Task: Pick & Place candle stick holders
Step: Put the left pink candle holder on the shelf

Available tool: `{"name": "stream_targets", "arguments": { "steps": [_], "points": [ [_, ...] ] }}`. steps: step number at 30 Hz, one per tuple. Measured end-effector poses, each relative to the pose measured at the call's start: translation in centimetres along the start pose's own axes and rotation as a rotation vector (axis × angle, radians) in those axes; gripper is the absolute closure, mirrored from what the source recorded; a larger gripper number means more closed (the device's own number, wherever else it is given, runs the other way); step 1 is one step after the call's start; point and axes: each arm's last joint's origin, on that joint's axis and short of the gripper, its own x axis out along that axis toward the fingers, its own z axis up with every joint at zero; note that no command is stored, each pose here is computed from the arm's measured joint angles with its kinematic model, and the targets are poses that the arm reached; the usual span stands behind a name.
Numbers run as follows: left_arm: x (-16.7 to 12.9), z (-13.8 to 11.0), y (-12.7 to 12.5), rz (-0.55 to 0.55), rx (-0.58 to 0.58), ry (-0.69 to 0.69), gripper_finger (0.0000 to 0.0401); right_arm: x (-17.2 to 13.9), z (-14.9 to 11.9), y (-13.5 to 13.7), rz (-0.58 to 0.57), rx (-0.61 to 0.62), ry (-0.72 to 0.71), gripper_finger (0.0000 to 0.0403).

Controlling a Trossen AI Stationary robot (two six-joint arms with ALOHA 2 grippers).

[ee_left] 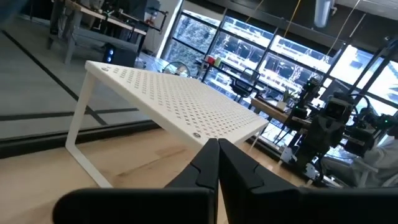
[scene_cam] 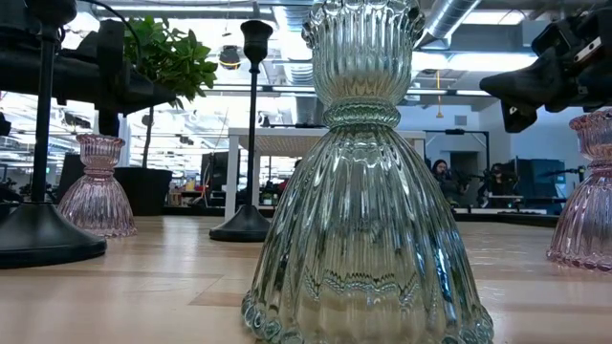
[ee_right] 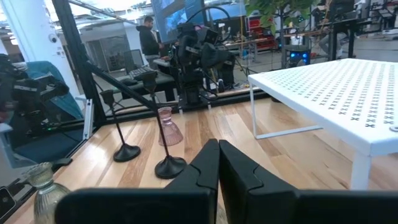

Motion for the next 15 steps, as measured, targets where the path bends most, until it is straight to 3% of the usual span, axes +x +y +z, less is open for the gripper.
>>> {"name": "stream_targets", "arguments": {
  "steps": [6,15],
  "points": [
    [0.00,0.01,-0.01,-0.001,-0.043,0.000,0.0395,0.00,0.02,0.01,0.004,0.017,-0.002,0.0403],
    [0.00,0.03,0.02,0.011,-0.022,-0.007,0.0395,-0.03,0.65,-0.17,-0.064,0.328,-0.089,0.0403]
  ]
}}
